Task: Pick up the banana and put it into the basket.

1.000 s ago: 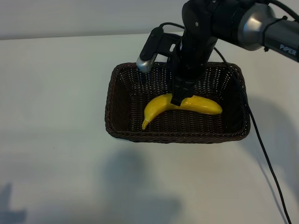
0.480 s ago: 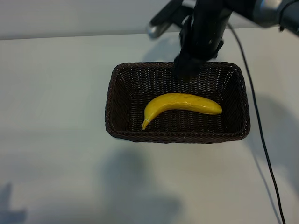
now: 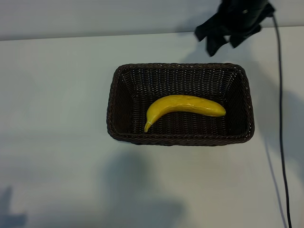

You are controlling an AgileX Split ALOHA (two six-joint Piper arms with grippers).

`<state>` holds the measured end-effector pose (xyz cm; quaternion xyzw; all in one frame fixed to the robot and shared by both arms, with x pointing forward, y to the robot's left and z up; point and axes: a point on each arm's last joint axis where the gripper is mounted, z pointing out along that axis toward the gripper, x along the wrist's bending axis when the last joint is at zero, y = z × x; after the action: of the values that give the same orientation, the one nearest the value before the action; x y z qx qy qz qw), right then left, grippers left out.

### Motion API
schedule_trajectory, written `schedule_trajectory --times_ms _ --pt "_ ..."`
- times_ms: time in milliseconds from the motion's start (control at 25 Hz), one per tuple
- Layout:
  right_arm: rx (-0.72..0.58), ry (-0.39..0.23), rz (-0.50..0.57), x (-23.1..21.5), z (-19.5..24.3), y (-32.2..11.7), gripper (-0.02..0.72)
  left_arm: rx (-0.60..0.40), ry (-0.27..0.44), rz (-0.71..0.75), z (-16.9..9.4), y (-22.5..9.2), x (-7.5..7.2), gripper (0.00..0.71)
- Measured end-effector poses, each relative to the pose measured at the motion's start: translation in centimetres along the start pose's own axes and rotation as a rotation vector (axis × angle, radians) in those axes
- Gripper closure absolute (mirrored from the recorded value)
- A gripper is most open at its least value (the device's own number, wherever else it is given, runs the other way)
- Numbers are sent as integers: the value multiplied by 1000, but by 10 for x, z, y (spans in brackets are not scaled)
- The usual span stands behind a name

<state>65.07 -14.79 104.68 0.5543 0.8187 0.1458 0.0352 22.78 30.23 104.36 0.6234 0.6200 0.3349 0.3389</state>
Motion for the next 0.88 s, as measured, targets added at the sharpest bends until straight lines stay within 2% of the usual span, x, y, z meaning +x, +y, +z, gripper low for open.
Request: schedule_trajectory --times_ms 200,480,760,880 --pt "-7 -52 128 -54 -7 -4 135 0 0 0 0 0 0 169" --pt "-12 -162 290 -139 -21 -24 135 0 0 0 0 0 0 169" --pt "-19 -216 440 -203 -37 -53 135 0 0 0 0 0 0 169" --pt "-29 -216 476 -216 -42 -60 135 0 0 0 0 0 0 169"
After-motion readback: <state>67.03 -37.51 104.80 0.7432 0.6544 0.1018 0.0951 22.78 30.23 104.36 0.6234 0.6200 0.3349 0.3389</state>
